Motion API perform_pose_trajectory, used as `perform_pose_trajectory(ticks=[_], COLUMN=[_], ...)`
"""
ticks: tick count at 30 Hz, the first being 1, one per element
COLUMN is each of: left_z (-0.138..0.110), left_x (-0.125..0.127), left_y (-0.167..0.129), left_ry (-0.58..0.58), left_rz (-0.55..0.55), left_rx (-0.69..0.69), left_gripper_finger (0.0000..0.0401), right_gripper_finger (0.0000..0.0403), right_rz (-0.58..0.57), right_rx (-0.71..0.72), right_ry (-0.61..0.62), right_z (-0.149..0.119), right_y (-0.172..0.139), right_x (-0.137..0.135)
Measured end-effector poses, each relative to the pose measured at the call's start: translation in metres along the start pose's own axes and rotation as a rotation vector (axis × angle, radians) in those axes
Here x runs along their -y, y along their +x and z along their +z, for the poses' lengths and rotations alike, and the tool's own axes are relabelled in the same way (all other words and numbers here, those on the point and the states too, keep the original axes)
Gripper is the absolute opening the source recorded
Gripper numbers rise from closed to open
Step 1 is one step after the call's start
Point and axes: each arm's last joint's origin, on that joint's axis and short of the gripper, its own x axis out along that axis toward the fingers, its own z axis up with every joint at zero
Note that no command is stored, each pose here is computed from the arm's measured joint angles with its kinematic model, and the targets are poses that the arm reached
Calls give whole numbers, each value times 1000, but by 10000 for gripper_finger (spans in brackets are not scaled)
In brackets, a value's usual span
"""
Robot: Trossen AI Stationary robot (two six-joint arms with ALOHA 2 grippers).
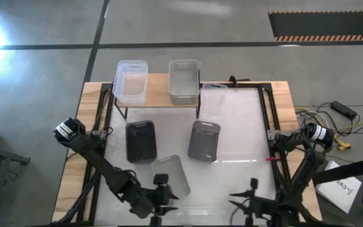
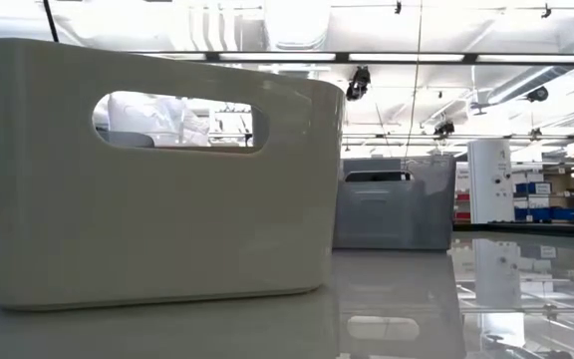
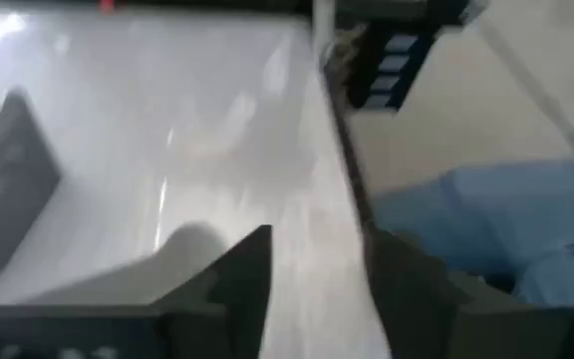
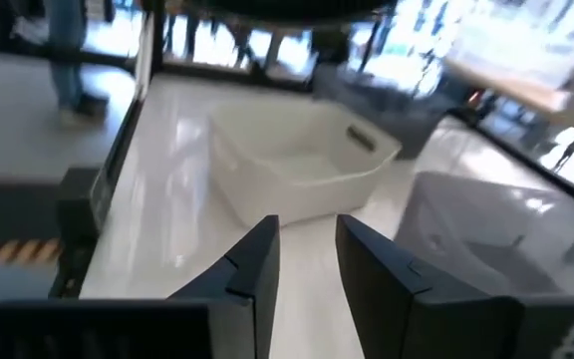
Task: Stack baskets on shelf by color
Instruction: Stack the gray bin on top of the gray bin on the shelf
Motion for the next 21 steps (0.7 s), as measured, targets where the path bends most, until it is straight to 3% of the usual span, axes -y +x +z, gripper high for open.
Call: perform_pose_trajectory(ticks=[6, 14, 21], left_z=[5, -3, -19], left_x=[-4, 13, 10], left_y=[21, 70, 87], left_ry=[-127, -256, -262], left_rz=[171, 234, 433], left_rx=[-223, -304, -401], left_gripper_finger=[205, 207, 207], right_gripper_finger=[88, 72, 63], right_rz=[-40, -46, -45], right_rx=[73, 67, 65], right_ry=[49, 34, 15], right_z=[-17, -19, -19], right_y=[-9, -7, -7], right_x=[7, 9, 9])
